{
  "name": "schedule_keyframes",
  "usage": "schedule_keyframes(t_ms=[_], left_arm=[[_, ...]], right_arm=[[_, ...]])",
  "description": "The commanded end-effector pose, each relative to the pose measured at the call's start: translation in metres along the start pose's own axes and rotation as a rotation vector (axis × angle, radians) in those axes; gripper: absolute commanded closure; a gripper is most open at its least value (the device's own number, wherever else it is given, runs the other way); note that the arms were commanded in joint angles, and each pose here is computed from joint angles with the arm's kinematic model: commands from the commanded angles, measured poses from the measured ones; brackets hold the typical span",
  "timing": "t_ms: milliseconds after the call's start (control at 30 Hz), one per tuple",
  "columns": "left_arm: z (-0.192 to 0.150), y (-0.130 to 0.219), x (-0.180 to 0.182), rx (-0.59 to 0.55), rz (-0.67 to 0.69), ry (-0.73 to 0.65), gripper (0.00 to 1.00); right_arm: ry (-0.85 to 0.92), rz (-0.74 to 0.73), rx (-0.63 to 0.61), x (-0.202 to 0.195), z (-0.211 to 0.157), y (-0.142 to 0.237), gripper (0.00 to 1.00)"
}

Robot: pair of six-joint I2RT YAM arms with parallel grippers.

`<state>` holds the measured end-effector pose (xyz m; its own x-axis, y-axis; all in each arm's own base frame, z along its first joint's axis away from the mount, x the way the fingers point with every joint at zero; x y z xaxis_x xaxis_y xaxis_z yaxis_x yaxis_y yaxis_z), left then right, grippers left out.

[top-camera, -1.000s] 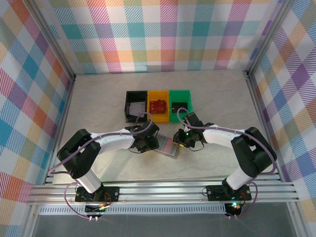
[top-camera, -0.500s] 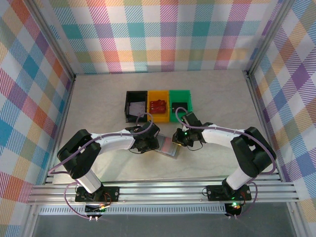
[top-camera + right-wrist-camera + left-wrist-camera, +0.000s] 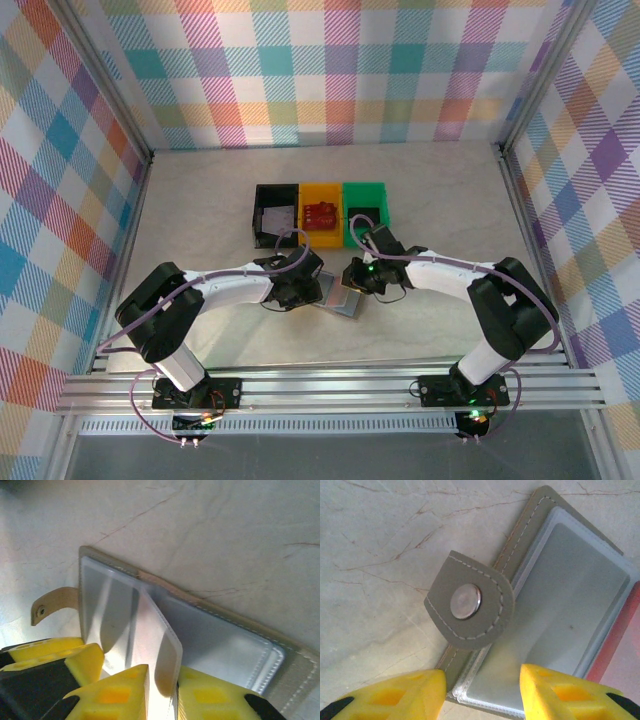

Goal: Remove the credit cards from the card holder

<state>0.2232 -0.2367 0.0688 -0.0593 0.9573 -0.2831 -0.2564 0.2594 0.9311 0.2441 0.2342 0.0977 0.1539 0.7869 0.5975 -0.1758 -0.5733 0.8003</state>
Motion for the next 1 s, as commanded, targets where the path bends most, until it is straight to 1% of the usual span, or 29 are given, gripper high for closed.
schedule_keyframes(t_ms=[0, 400, 433, 967], left_arm=[[-0.045, -0.035, 0.004, 0.186, -0.025, -0.028, 0.53], [-0.037, -0.021, -0.002, 0.151, -0.031, -0.051, 0.53], [-0.039, -0.019, 0.003, 0.163, -0.006, -0.050, 0.53], [-0.035, 0.000, 0.007, 0.129, 0.023, -0.072, 0.52]], right_arm=[[0.027, 0.053, -0.001, 0.018, 0.002, 0.004, 0.81], [0.040, 0.072, 0.010, 0.029, 0.001, 0.003, 0.80], [0.041, 0.073, 0.012, 0.030, 0.001, 0.003, 0.80], [0.050, 0.094, 0.029, 0.042, -0.002, 0.001, 0.78]])
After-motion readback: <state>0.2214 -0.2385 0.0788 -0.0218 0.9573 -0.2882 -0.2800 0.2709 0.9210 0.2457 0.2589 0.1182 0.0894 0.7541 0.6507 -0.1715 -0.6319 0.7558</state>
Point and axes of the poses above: each hand's point on the last joint's axis, 136 mm out from that joint toward the fingers, its own y axis back along the fingers, its own x axis along the line the jaws close on, z = x × y, the point moved 6 cm from there along y, back along the fingers, and after that the axes turned 6 degrees about -y, right-handed, at the moved point
